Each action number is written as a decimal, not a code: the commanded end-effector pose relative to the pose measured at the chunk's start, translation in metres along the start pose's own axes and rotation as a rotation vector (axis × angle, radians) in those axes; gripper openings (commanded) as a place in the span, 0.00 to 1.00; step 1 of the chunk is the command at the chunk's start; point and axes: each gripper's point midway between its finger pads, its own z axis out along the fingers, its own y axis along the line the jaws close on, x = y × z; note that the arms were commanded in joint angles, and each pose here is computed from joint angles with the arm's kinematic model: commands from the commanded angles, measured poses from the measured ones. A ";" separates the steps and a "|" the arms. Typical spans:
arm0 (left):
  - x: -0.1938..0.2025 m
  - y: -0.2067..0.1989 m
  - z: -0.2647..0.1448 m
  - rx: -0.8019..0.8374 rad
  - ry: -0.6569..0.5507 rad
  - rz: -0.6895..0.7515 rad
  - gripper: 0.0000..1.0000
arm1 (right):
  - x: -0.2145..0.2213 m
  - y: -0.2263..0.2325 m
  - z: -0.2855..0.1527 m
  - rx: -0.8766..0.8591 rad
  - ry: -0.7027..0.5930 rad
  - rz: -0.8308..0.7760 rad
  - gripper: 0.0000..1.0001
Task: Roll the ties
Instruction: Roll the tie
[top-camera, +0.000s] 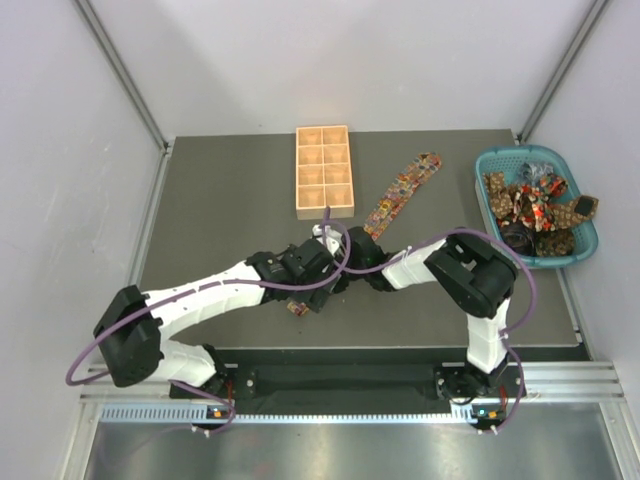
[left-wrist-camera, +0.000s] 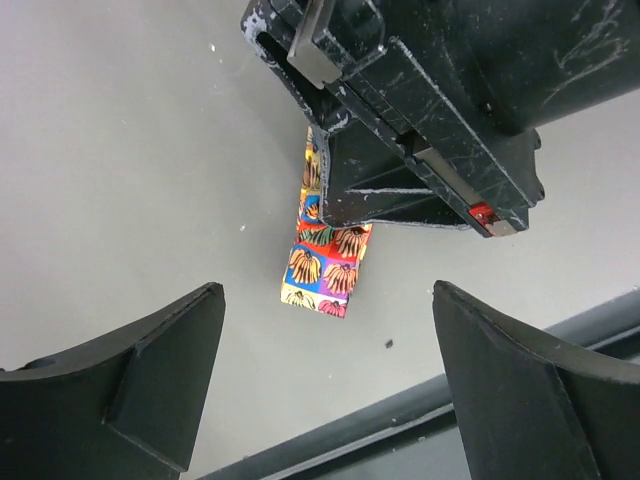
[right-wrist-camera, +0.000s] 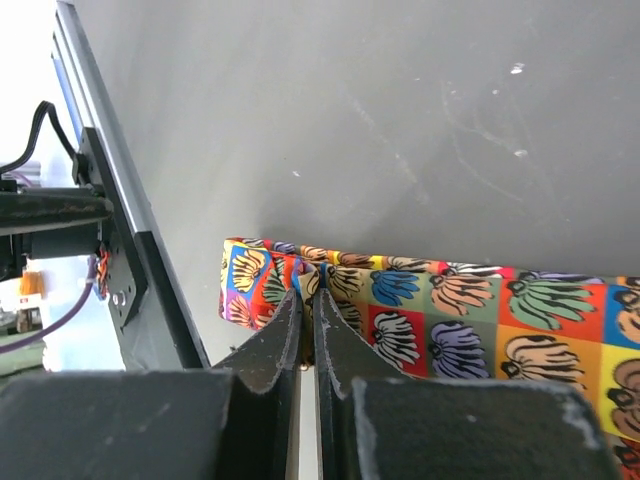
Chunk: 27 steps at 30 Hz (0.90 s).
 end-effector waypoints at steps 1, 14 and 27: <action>0.003 0.001 0.006 -0.026 0.030 0.044 0.89 | -0.012 -0.005 0.000 -0.003 -0.039 -0.010 0.00; 0.017 0.006 0.034 0.014 0.207 0.113 0.75 | -0.013 -0.010 -0.002 0.002 -0.046 0.005 0.00; 0.028 -0.008 0.066 0.063 0.274 0.143 0.49 | -0.013 -0.005 -0.002 -0.027 -0.039 0.005 0.00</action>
